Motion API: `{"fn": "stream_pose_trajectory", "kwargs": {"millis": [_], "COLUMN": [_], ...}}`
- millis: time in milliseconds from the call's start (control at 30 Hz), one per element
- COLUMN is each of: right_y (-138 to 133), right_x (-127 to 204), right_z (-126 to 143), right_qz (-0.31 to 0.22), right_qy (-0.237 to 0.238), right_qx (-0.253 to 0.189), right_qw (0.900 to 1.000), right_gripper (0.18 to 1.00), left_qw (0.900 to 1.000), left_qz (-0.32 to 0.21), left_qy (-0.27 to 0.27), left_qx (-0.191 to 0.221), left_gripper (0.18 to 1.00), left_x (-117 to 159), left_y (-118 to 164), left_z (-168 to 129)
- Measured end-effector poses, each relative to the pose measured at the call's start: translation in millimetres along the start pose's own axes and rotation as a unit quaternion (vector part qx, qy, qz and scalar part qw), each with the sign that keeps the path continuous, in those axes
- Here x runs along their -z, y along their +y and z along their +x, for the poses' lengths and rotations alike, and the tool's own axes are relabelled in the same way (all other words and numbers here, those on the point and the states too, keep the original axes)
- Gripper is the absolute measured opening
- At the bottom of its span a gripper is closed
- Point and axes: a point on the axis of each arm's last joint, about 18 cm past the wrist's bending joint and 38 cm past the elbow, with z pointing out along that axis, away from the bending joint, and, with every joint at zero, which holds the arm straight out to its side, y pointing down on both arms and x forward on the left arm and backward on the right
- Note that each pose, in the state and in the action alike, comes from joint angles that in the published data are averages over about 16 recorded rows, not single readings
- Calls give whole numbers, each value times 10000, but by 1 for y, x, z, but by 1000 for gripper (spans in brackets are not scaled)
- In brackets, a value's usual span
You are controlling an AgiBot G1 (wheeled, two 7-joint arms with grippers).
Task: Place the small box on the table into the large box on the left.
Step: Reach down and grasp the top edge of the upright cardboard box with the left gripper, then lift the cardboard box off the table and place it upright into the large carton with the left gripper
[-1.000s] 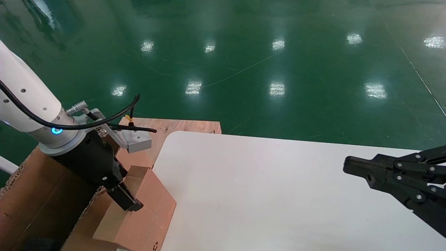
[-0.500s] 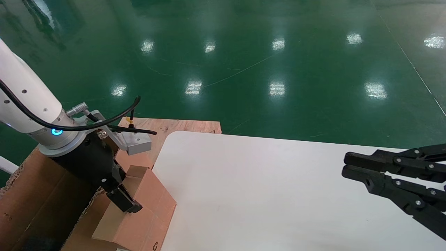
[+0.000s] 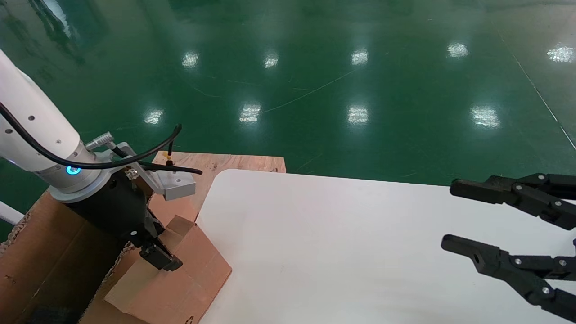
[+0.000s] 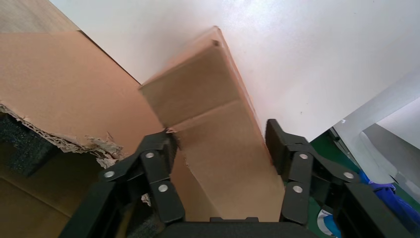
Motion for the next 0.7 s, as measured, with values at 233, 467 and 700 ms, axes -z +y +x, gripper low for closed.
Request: {"fn": "stream_pose_trajectory", "kwargs": {"millis": [233,467,700], "right_y": [0,0,0], "right_x": [0,0,0], "right_z": [0,0,0], "right_qz": [0,0,0], "right_qy": [0,0,0], "right_qx": [0,0,0], "right_qw": [10000,10000,10000], "right_gripper": [621,770,888], "left_qw": [10000,9995,9915], "left_qz": [-1,243,1050], "left_qy": [2,-177,-745], "left_qx": [1,-70,-205], "left_gripper": [606,471,391], "left_x": [0,10,50], "left_y": [0,-12,-44], "left_z": [-1,-7,-24]}}
